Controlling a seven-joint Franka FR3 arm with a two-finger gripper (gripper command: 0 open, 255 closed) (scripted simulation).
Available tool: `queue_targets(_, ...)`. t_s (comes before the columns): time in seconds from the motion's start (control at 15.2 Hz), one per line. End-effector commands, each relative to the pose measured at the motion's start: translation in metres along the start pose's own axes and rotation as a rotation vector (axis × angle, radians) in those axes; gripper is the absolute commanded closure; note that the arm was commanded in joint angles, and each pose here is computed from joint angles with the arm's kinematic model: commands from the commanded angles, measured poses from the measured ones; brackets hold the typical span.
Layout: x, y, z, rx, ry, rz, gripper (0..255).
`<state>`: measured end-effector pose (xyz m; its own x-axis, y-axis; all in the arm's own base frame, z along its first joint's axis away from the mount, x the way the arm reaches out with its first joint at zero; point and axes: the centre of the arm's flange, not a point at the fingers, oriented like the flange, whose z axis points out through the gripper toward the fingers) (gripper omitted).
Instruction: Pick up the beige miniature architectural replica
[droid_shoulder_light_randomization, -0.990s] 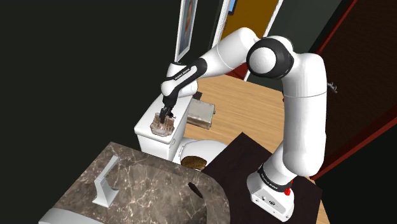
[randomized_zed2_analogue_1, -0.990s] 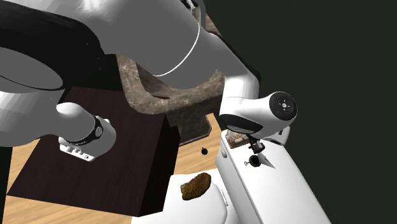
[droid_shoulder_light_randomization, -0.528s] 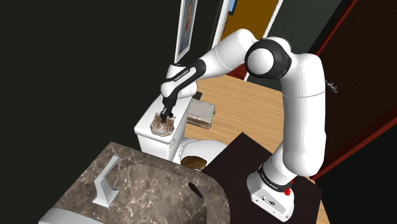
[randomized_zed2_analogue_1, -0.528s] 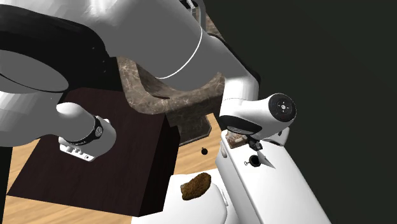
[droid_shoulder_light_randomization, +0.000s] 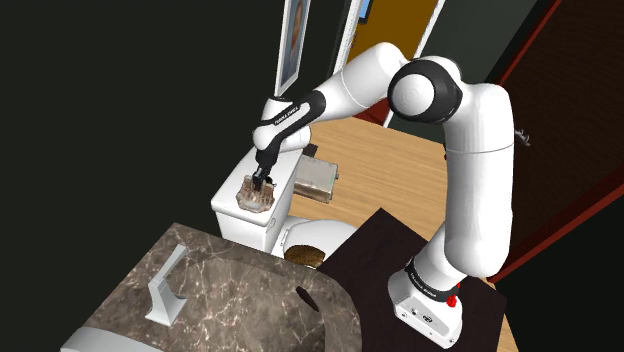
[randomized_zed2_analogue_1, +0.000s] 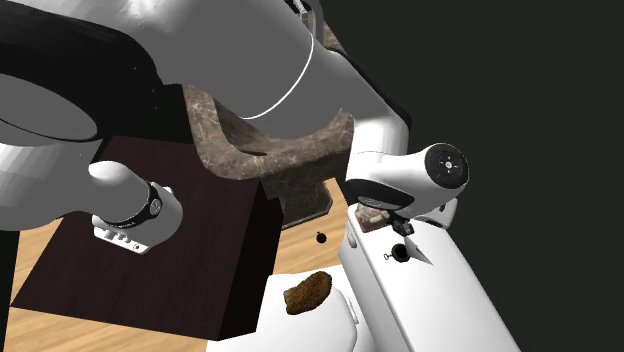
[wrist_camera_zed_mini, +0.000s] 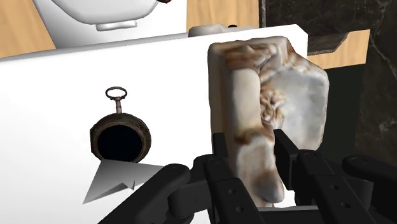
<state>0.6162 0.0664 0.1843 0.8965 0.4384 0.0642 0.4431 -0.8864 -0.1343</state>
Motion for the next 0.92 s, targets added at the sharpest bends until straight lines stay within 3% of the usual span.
queue_targets(0.0, 0.0, -0.002, -0.011, 0.0, 0.0, 0.0, 255)
queue_targets(0.86, 0.004, -0.01, -0.069, 0.0, 0.0, 0.0, 255)
